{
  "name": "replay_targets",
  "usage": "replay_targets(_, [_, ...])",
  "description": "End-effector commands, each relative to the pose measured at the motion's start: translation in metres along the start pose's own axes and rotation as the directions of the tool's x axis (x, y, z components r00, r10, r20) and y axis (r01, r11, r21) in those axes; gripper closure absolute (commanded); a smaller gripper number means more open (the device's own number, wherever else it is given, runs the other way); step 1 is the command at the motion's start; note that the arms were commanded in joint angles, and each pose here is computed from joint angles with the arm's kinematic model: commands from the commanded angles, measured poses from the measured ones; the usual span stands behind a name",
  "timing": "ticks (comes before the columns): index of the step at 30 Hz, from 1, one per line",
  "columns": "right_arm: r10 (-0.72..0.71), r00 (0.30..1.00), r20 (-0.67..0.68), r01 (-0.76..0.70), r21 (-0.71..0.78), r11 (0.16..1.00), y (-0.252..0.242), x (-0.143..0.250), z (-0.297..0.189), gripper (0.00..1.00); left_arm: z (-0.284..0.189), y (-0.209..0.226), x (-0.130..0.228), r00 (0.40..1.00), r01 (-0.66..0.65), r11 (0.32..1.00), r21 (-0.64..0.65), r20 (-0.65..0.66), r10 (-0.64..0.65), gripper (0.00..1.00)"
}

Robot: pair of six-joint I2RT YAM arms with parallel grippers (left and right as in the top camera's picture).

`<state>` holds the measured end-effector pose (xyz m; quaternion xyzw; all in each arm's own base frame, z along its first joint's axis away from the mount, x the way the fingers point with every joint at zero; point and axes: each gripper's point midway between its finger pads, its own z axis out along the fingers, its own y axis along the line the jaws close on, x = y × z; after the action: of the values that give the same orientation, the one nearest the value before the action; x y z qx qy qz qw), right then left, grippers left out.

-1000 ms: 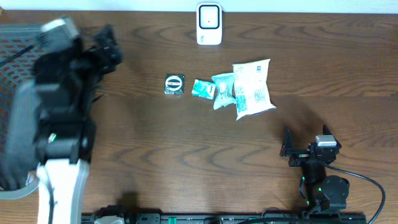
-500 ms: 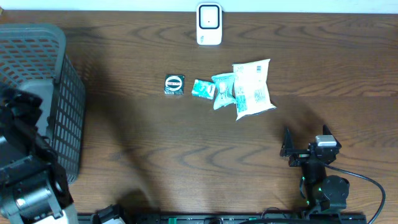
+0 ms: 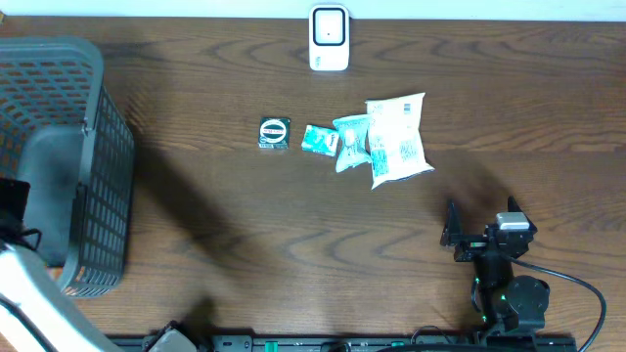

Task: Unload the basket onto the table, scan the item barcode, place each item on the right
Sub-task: 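Move the left gripper back into the grey basket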

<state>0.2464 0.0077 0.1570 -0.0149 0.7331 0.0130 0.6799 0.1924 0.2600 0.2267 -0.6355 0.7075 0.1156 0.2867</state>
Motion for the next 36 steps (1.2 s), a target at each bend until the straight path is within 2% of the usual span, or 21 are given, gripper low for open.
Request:
replay_targets(1, [0.017,1.0,-0.001,-0.017,-0.01,1.0,0.002,0.001,0.0,0.01,0.013,-0.012,0.004,0.99,-0.065,0.998,0.023,-0.125,0.067,0.02])
replay_targets(3, [0.017,1.0,-0.001,-0.017,-0.01,1.0,0.002,0.001,0.0,0.01,0.024,-0.027,0.012,0.978,-0.056,0.995,0.082,-0.197,0.071,0.02])
replay_targets(7, [0.017,1.0,-0.001,-0.017,-0.01,1.0,0.002,0.001,0.0,0.01,0.034,-0.071,0.028,0.945,0.005,0.954,0.299,-0.313,0.094,0.02])
replay_targets(11, [0.017,1.0,-0.001,-0.017,-0.01,1.0,0.002,0.001,0.0,0.01,0.049,-0.076,0.027,0.943,0.032,0.953,0.301,-0.326,0.071,0.02])
replay_targets(13, [0.017,1.0,-0.001,-0.017,-0.01,1.0,0.002,0.001,0.0,0.01,0.058,-0.069,0.03,0.935,0.096,0.969,0.226,-0.353,-0.01,0.02])
replay_targets(17, [0.017,1.0,-0.001,-0.017,-0.01,1.0,0.002,0.001,0.0,0.01,0.075,-0.022,0.038,0.923,0.165,0.983,-0.074,-0.34,-0.181,0.02])
replay_targets(19, [0.017,1.0,-0.001,-0.017,-0.01,1.0,0.002,0.001,0.0,0.01,0.077,0.003,0.041,0.927,0.147,0.966,-0.213,-0.312,-0.21,0.02])
replay_targets(21, [0.017,1.0,-0.001,-0.017,-0.01,1.0,0.002,0.001,0.0,0.01,0.079,0.018,0.042,0.933,0.12,0.95,-0.288,-0.294,-0.207,0.02])
replay_targets(24, [0.017,1.0,-0.001,-0.017,-0.01,1.0,0.002,0.001,0.0,0.01,0.082,0.028,0.044,0.935,0.1,0.934,-0.342,-0.288,-0.205,0.02])
replay_targets(30, [0.017,1.0,-0.001,-0.017,-0.01,1.0,0.002,0.001,0.0,0.01,0.093,0.034,0.057,0.909,0.141,0.9,-0.413,-0.306,-0.283,0.02])
replay_targets(36, [0.017,1.0,-0.001,-0.017,-0.01,1.0,0.002,0.001,0.0,0.01,0.112,0.04,0.071,0.888,0.106,0.88,-0.462,-0.354,-0.292,0.02])
